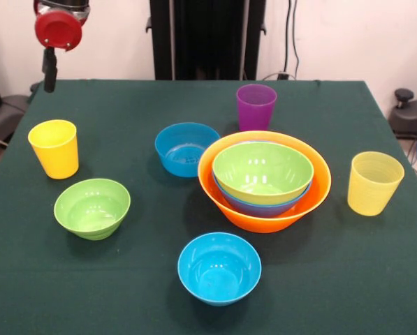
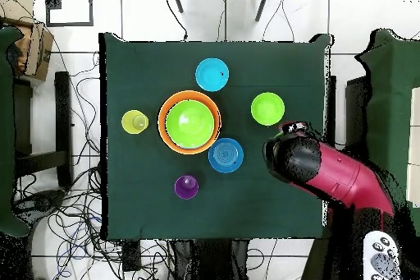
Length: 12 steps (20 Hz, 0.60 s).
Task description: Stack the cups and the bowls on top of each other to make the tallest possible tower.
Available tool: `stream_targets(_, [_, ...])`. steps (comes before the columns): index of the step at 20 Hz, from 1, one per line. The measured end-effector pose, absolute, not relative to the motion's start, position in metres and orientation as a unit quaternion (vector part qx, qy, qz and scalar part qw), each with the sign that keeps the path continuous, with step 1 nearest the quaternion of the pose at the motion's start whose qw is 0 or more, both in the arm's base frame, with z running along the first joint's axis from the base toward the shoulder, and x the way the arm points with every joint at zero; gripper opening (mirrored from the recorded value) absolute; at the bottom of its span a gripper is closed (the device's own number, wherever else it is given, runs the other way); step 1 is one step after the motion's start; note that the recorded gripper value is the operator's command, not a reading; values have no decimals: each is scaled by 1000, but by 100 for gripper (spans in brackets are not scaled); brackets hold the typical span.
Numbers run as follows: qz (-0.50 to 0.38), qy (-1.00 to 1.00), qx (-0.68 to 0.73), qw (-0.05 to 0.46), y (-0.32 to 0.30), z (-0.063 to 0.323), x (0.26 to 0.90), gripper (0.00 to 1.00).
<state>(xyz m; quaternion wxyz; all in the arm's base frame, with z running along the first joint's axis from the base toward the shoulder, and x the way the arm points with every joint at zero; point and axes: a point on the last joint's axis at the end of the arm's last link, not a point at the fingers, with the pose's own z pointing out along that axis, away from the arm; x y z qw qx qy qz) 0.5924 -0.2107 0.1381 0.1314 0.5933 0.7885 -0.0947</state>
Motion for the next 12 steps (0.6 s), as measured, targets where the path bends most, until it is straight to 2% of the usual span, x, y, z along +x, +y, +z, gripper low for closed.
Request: stream_targets(12, [-99, 794, 585, 134, -208, 116, 592, 100])
